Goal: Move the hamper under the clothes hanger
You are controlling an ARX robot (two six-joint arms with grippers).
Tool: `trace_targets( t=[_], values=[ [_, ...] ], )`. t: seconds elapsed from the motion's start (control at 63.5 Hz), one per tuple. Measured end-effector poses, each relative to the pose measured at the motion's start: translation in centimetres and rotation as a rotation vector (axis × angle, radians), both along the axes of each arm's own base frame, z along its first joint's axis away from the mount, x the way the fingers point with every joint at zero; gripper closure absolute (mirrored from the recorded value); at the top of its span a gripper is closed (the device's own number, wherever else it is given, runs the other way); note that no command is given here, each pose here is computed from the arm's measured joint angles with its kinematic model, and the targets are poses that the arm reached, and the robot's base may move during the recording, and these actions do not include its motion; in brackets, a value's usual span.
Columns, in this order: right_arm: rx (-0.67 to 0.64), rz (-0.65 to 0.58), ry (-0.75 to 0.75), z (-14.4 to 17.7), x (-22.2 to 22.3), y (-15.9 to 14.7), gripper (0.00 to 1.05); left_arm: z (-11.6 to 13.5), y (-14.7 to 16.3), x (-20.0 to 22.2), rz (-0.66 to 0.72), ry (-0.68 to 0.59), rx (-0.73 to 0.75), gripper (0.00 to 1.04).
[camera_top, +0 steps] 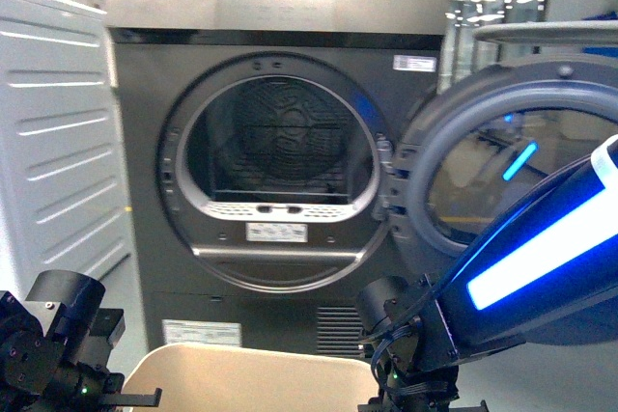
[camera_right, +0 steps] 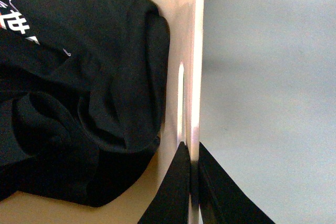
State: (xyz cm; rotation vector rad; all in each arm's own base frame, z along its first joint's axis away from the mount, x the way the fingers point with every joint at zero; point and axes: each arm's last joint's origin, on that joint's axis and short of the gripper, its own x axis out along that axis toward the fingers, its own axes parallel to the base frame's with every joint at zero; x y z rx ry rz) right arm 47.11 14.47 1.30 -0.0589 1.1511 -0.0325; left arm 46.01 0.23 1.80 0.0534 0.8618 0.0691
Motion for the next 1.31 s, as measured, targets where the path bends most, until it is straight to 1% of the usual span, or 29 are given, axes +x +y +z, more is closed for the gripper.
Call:
trace_targets(
  t=[0.331,0.74,1.307],
  values=[
    [-0.030,-0.070,-0.014,0.3,0.8,-2.8,1.02,0.1,-2.2,0.0,-0.068,-0.004,-0.026,1.01],
    [-0.020,-0.042,-0.013,0.5,0.5,-1.7,1.02,0.2,-1.3,0.1,-0.039,-0.007,-0.013,1.01],
    [-0.025,-0.051,-0.016,0.5,0.6,-2.1,1.02,0.6,-1.6,0.2,-0.048,-0.014,-0.018,1.01]
  ],
)
